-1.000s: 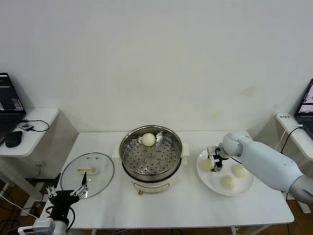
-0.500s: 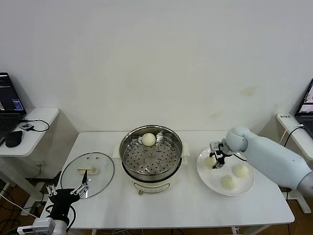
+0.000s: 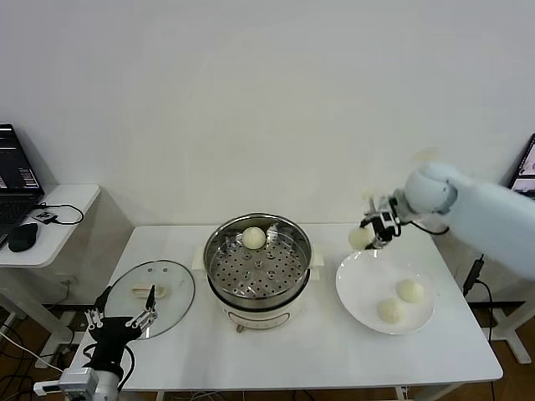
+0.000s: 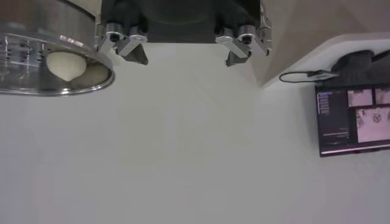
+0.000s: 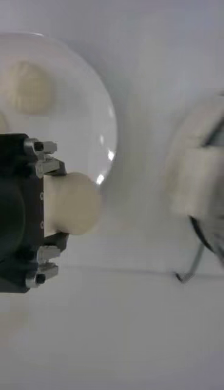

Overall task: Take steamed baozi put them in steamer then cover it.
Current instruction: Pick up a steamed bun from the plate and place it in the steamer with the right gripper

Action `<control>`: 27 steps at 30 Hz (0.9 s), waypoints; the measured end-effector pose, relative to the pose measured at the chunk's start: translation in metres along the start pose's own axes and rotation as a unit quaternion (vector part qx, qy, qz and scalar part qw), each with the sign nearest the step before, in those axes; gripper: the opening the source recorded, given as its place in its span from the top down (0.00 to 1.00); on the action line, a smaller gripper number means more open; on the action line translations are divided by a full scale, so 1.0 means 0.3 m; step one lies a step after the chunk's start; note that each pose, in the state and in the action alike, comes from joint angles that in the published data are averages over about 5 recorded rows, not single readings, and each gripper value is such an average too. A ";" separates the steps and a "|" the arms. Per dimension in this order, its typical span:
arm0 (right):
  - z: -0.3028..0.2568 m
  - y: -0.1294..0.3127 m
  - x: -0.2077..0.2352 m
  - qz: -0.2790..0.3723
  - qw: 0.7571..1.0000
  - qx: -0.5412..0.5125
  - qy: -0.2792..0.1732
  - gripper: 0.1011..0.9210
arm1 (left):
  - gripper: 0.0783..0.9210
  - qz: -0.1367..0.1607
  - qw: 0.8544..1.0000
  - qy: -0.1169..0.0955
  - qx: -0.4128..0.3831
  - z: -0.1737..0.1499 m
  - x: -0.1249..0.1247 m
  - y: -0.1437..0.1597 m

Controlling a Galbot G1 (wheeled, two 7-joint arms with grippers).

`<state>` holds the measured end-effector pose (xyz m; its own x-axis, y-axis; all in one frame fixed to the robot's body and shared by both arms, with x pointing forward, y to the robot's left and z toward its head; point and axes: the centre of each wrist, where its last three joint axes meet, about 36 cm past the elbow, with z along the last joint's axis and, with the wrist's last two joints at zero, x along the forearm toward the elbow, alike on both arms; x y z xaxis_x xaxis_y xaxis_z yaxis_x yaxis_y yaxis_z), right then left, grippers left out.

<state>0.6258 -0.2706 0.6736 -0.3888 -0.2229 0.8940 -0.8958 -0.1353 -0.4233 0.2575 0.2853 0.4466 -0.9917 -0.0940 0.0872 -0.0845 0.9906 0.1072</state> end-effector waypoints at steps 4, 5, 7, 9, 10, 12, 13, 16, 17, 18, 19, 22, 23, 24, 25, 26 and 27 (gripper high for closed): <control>-0.110 -0.036 0.040 0.005 1.000 0.004 -0.021 0.40 | 0.12 0.000 1.000 -0.003 -0.001 -0.004 -0.004 0.002; -0.140 -0.044 0.042 0.005 1.000 0.004 -0.026 0.39 | 0.12 0.000 1.000 -0.004 -0.002 -0.005 -0.005 0.003; -0.200 -0.059 0.039 0.003 0.999 0.004 -0.037 0.39 | 0.12 -0.001 1.000 -0.004 -0.003 -0.006 -0.008 0.005; -0.263 -0.073 0.026 0.001 0.999 0.003 -0.046 0.39 | 0.12 -0.002 1.000 -0.004 -0.003 -0.005 -0.009 0.007; -0.295 -0.080 0.016 0.000 0.999 0.003 -0.050 0.39 | 0.12 -0.002 1.000 -0.004 -0.003 -0.005 -0.010 0.008; -0.360 -0.094 -0.008 -0.004 0.998 0.003 -0.058 0.39 | 0.12 -0.004 1.000 -0.005 -0.004 -0.005 -0.011 0.011; -0.392 -0.100 -0.023 -0.006 0.998 0.004 -0.061 0.39 | 0.12 -0.005 1.000 -0.005 -0.004 -0.005 -0.011 0.013; -0.484 -0.113 -0.077 -0.015 0.998 0.004 -0.067 0.39 | 0.12 -0.007 1.000 -0.006 -0.004 -0.008 -0.012 0.019; -0.513 -0.115 -0.098 -0.018 0.997 0.004 -0.068 0.39 | 0.12 -0.009 1.000 -0.007 -0.004 -0.009 -0.013 0.021; -0.541 -0.116 -0.118 -0.021 0.997 0.004 -0.069 0.39 | 0.12 -0.010 1.000 -0.007 -0.003 -0.009 -0.014 0.023; -0.567 -0.117 -0.139 -0.024 0.997 0.005 -0.069 0.39 | 0.12 -0.011 1.000 -0.007 -0.003 -0.010 -0.015 0.026; -0.637 -0.116 -0.197 -0.031 0.997 0.004 -0.069 0.39 | 0.12 -0.013 1.000 -0.008 -0.003 -0.009 -0.017 0.031; -0.657 -0.115 -0.216 -0.032 0.997 0.004 -0.069 0.39 | 0.12 -0.014 1.000 -0.008 -0.003 -0.009 -0.017 0.031; -0.676 -0.114 -0.235 -0.034 0.997 0.003 -0.070 0.39 | 0.12 -0.014 1.000 -0.008 -0.003 -0.009 -0.017 0.032; -0.693 -0.112 -0.253 -0.036 0.997 0.002 -0.070 0.39 | 0.12 -0.014 1.000 -0.008 -0.003 -0.009 -0.017 0.031; -0.710 -0.109 -0.271 -0.037 0.997 0.000 -0.070 0.39 | 0.12 -0.015 1.000 -0.008 -0.002 -0.010 -0.017 0.031; -0.726 -0.107 -0.289 -0.039 0.997 -0.001 -0.070 0.39 | 0.12 -0.015 1.000 -0.008 -0.002 -0.010 -0.017 0.030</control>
<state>0.6413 -0.0368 0.6416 -0.2848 -0.3452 0.8943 -0.9223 -0.1555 -0.3538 0.2621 0.2945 0.4501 -0.9903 -0.1214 0.0672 -0.1133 0.9871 0.1127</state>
